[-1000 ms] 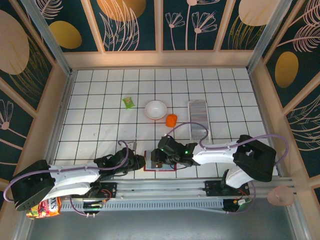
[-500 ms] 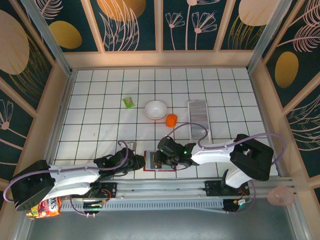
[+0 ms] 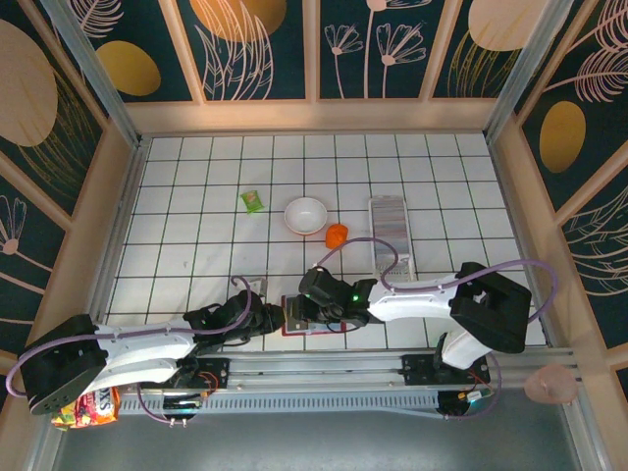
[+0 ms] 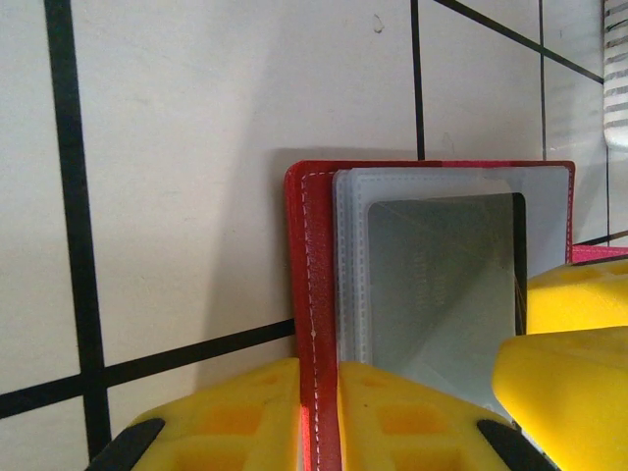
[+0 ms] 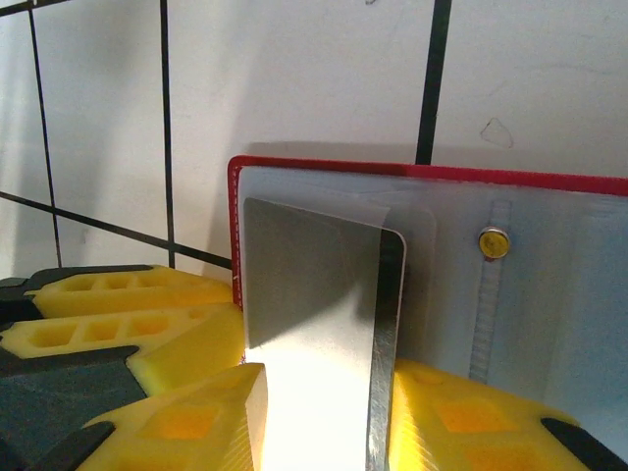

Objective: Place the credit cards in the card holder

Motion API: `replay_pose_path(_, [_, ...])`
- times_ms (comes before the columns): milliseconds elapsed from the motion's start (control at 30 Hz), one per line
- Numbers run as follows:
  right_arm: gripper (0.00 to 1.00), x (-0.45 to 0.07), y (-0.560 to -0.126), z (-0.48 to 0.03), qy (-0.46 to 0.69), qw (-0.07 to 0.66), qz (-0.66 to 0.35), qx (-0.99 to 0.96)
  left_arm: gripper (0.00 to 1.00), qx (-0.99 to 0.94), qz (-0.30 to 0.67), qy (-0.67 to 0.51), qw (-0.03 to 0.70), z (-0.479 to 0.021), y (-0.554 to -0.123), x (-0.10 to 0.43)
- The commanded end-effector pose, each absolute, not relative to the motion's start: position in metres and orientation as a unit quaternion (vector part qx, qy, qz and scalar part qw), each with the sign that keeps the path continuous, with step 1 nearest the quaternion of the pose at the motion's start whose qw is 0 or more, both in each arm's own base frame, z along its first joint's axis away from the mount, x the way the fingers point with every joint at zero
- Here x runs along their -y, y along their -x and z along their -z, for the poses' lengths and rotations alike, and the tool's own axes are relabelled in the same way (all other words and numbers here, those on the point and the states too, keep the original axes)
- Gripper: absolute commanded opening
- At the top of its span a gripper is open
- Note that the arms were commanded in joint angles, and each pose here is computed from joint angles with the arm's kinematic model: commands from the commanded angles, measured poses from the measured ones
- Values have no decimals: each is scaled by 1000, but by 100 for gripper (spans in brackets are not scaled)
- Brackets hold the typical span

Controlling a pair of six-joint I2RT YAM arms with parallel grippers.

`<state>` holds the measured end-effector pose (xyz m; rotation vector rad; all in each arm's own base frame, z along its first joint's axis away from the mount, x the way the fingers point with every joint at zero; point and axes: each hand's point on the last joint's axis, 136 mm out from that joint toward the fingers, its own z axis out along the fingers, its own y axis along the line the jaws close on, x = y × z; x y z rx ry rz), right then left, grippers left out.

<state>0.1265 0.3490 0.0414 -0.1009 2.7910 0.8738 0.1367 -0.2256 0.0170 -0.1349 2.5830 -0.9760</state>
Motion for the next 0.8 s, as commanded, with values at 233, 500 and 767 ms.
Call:
replay_pose_path(233, [35,-334,-125,-36,36,124,-264,-956,25,-927,325,55,180,-8,-129,211])
replay_pose_path(500, [32,-319,-127,-34,26,137,-249,-959,31,-923,338,56,173,-14,-127,214])
replay_pose_path(767, [5,-316,-129,-27,27,138,-235,-962,34,-921,353,46,161,-20,-125,224])
